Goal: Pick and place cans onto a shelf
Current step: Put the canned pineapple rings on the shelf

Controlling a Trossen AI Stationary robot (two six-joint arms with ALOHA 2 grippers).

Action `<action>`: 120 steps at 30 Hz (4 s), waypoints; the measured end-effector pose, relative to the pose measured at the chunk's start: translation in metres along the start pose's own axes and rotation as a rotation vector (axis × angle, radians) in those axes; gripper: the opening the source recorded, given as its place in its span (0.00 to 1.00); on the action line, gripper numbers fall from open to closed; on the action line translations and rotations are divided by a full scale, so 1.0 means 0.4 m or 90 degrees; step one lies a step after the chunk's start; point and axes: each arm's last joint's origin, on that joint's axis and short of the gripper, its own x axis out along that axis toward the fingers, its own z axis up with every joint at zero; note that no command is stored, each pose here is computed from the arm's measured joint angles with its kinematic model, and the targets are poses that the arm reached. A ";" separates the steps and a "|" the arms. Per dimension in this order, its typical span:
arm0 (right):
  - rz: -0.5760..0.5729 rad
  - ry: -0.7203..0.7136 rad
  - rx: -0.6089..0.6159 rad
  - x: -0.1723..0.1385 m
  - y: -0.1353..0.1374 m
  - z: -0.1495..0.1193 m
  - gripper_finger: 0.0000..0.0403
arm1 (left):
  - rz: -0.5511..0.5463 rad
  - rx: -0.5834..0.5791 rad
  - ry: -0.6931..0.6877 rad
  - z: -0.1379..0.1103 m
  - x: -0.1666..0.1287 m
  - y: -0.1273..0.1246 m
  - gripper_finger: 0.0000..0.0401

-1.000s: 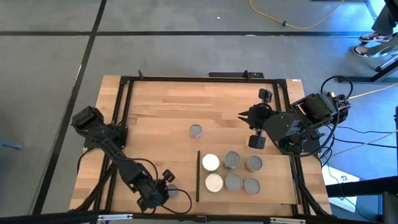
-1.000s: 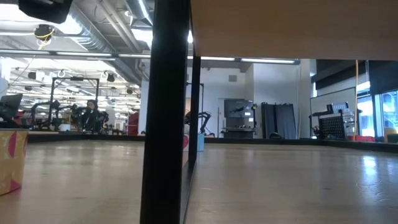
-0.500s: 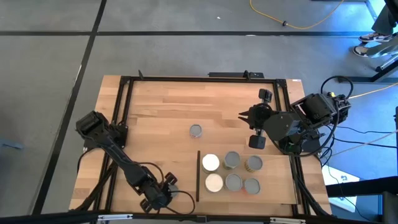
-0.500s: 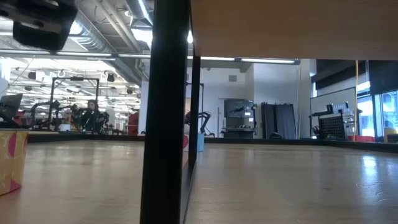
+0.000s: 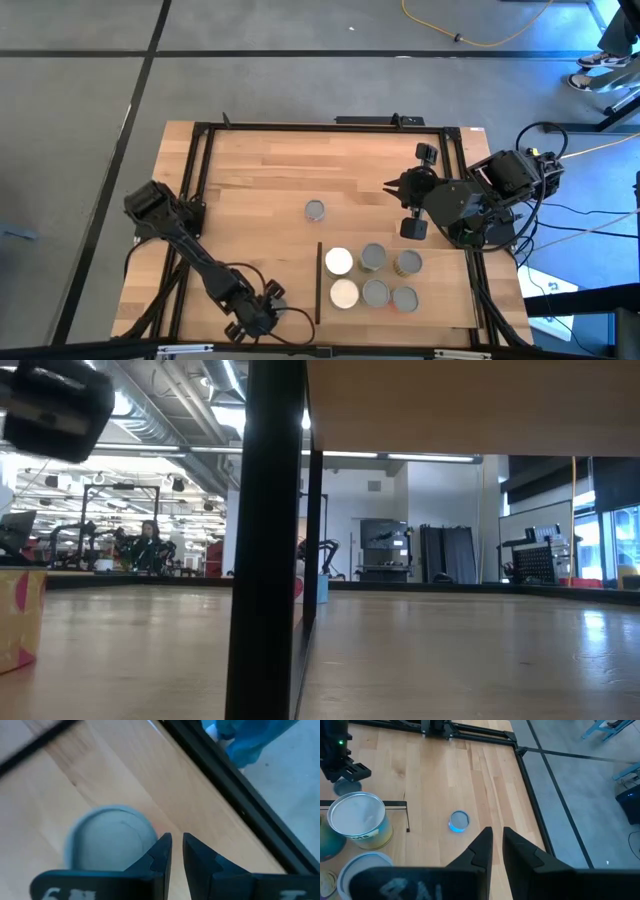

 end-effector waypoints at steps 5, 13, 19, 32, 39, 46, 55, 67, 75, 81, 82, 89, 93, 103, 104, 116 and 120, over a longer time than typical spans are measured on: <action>0.000 0.000 0.000 0.000 0.000 0.000 0.11 | 0.000 -0.002 0.007 -0.003 0.012 0.005 0.10; 0.001 0.000 0.000 0.000 0.000 0.000 0.11 | 0.007 -0.012 -0.042 0.017 -0.034 0.005 0.10; 0.001 0.000 0.000 0.000 0.000 0.000 0.11 | 0.044 -0.044 -0.017 0.007 -0.036 0.009 0.10; 0.001 0.001 0.000 0.000 0.000 0.000 0.11 | 0.027 -0.040 0.009 -0.002 -0.011 0.020 0.10; 0.001 0.001 -0.001 0.000 0.000 0.000 0.11 | 0.029 -0.042 0.023 -0.007 0.013 0.025 0.10; 0.001 0.000 -0.002 0.000 0.000 0.000 0.11 | 0.032 -0.086 0.023 -0.007 0.014 0.033 0.04; 0.001 0.001 -0.002 0.000 0.000 0.000 0.11 | 0.038 -0.227 0.037 -0.013 -0.007 0.046 0.01; 0.001 0.000 -0.002 0.000 0.000 0.000 0.11 | 0.085 -0.267 0.000 -0.017 -0.185 0.055 0.01; 0.000 -0.001 -0.002 0.000 0.000 0.000 0.11 | 0.221 -0.465 -0.077 -0.069 -0.384 0.168 0.01; 0.000 -0.002 -0.004 0.000 0.000 0.001 0.11 | 0.335 -0.536 -0.060 -0.139 -0.472 0.306 0.01; 0.000 -0.002 -0.007 0.000 0.000 0.001 0.11 | 0.347 -0.544 -0.058 -0.150 -0.483 0.334 0.01; -0.013 -0.012 0.005 0.000 -0.001 0.004 0.11 | 0.355 -0.553 -0.095 -0.234 -0.546 0.526 0.01; -0.052 -0.027 0.049 0.005 -0.011 0.010 0.11 | 0.375 -0.517 -0.116 -0.277 -0.585 0.618 0.01; -0.137 -0.034 0.159 0.033 -0.061 0.019 0.11 | 0.368 -0.350 -0.096 -0.248 -0.621 0.831 0.01; -0.141 -0.033 0.162 0.036 -0.066 0.019 0.11 | 0.348 -0.332 -0.099 -0.242 -0.611 0.850 0.01; -0.168 -0.017 0.156 0.052 -0.096 0.020 0.11 | 0.170 -0.252 -0.061 -0.184 -0.394 0.954 0.01; -0.167 -0.017 0.155 0.052 -0.096 0.020 0.11 | 0.156 -0.247 -0.015 -0.181 -0.302 0.964 0.01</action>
